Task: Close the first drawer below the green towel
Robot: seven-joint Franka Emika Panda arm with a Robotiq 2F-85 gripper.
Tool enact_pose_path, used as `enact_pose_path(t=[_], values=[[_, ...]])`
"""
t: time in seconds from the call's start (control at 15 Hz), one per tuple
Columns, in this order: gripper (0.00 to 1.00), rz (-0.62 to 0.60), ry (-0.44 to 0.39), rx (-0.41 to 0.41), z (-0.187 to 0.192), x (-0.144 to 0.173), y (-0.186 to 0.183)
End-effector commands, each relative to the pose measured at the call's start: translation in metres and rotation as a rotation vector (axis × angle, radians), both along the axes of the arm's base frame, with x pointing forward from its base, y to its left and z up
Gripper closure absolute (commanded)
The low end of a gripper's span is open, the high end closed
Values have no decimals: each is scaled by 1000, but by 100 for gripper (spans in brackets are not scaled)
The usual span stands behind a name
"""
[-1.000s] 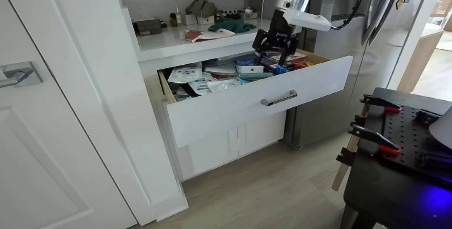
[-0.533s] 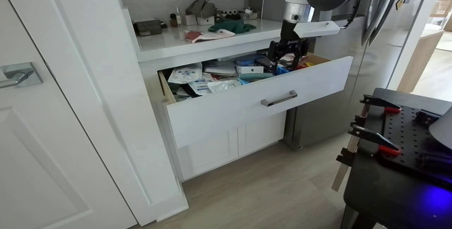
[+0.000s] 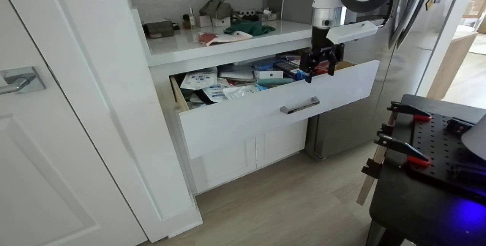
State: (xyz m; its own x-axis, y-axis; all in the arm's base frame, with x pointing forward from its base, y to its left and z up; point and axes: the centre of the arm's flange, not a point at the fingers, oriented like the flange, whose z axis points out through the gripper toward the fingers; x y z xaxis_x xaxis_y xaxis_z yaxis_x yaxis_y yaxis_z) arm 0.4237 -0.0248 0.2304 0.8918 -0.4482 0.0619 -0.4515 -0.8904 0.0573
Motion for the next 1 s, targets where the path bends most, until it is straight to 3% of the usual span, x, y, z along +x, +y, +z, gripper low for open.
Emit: enact_pose_path(t=[0.0, 0.13, 0.2, 0.33, 0.87, 0.93], values=[[0, 4, 21, 12, 11, -24, 7], [0, -3, 22, 15, 5, -25, 8], [25, -8, 18, 19, 3, -25, 8], [34, -14, 2, 45, -2, -22, 8], [96, -62, -92, 130, -7, 3, 9], [98, -64, -104, 135, -8, 6, 9]])
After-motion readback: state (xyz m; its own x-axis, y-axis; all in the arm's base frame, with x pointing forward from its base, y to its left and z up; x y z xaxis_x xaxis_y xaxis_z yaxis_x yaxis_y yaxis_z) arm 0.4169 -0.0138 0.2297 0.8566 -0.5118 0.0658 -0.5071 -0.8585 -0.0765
